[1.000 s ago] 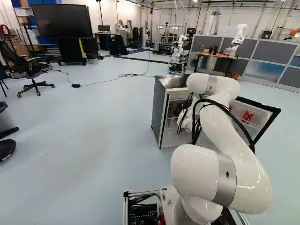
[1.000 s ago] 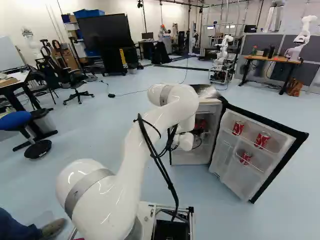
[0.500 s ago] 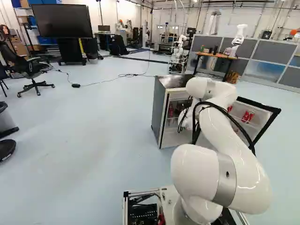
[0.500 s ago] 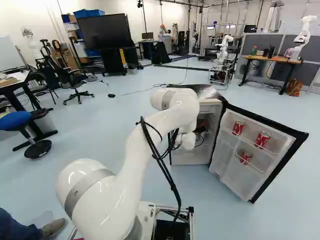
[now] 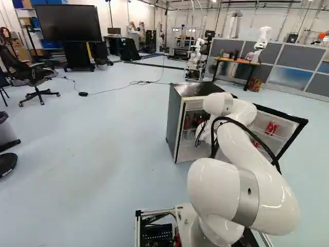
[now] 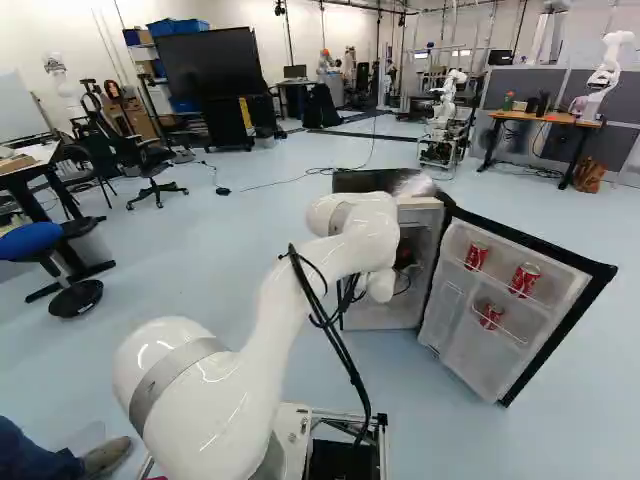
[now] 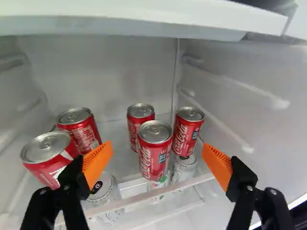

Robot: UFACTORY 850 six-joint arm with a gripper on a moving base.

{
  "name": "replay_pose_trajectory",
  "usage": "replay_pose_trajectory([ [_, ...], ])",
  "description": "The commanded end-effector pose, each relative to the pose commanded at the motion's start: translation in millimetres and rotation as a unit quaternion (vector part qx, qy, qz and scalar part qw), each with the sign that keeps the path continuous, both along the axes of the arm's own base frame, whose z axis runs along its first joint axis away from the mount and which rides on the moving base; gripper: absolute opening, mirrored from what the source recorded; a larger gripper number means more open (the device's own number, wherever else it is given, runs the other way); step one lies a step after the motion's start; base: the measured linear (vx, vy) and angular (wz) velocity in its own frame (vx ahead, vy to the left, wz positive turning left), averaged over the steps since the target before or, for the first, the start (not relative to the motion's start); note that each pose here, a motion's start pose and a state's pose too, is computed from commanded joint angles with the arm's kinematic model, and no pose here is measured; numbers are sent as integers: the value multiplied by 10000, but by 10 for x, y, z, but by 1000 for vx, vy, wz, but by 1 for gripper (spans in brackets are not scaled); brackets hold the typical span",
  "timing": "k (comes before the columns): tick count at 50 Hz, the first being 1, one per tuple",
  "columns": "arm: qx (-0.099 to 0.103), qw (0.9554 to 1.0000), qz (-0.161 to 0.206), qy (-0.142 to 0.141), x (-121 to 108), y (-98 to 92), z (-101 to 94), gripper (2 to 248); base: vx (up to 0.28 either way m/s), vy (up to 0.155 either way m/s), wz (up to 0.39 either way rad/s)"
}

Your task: Grab a drink from the fridge

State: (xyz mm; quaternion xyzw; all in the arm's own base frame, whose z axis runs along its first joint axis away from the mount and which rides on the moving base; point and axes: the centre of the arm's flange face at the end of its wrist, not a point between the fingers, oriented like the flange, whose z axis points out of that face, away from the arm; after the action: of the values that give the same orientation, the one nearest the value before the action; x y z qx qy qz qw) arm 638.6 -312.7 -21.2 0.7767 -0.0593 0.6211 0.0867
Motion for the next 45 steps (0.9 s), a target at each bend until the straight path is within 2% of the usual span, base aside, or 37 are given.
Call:
replay_pose_trajectory([
  [15,-80,9999,13,-136,139,-50,-86,247,0,0,0],
  [34,-91,9998,18,-158,159,-53,-96,247,0,0,0],
  [35,-91,9998,18,-158,159,-53,-96,218,0,0,0],
  [39,-91,9998,18,-158,159,-53,-96,218,0,0,0],
  [40,-91,9998,18,-158,159,-53,-96,180,0,0,0],
  [45,-91,9998,18,-158,159,-53,-96,180,0,0,0],
])
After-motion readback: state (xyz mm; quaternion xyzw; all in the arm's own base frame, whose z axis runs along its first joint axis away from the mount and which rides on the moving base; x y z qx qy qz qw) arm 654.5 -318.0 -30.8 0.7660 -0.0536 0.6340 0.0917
